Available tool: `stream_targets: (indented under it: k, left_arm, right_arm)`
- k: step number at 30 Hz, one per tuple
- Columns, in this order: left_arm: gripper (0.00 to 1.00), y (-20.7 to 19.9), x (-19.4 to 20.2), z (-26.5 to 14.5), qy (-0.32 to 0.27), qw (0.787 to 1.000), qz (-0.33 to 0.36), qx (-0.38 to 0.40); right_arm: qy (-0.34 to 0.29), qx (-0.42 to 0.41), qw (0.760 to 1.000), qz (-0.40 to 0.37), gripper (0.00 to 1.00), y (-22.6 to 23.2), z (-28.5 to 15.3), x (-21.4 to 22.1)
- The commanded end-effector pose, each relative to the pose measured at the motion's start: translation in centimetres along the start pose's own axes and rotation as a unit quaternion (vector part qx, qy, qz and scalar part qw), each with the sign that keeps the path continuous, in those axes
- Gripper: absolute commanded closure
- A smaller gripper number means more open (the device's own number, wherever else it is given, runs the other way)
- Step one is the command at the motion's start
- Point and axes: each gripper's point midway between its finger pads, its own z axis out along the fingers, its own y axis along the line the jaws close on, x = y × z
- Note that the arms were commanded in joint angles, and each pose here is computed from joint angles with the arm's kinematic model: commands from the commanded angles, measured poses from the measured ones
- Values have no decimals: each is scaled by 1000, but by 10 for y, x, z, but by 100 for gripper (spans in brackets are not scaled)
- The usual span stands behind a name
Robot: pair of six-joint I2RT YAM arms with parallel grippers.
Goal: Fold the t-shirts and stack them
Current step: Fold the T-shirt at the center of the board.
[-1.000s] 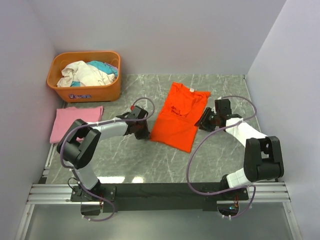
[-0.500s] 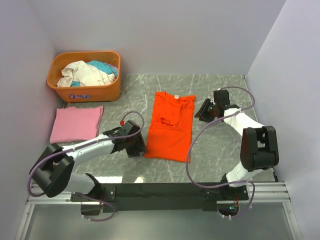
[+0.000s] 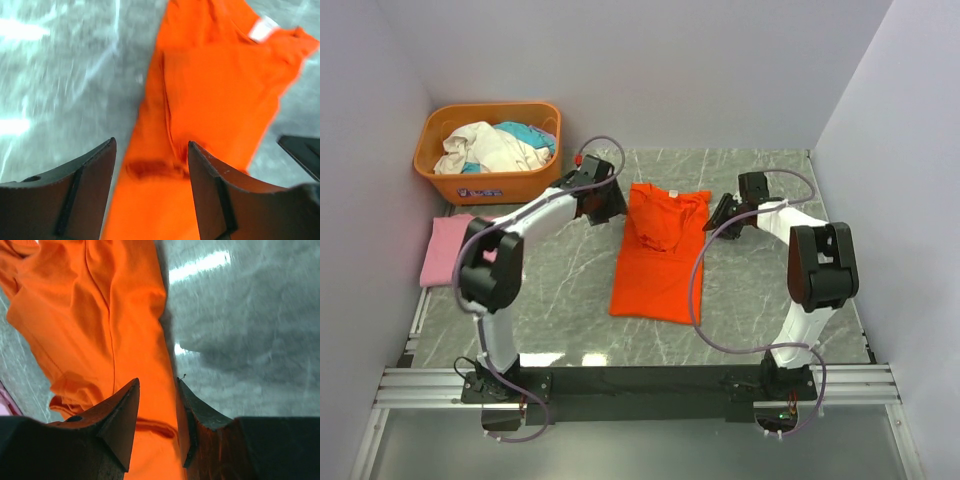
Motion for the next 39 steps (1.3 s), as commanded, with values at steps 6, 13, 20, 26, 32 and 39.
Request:
stream_targets:
  k: [6,13,20,26,32,39]
  left_arm:
    - [35,-5,-9,59,24,999,38,-6]
    - [33,0,-12,88,21,999,43,-9]
    - [31,-5,-27,110,15,999,42,13]
    - [34,-7,-28,130,16,998,51,21]
    - [44,1,-24,146,26,998,45,21]
    - [67,10,-23,159,34,999,34,22]
  right_arm:
    - [-6,-12,1000,8,58,11,15,-23]
    - [-5,-16,999,30,58,5,27,-37]
    - [5,-44,998,52,58,9,49,-53]
    - [5,-71,995,77,58,18,61,-70]
    - [7,-81,992,96,58,22,74,-79]
    - [9,-74,991,107,70,20,88,-88]
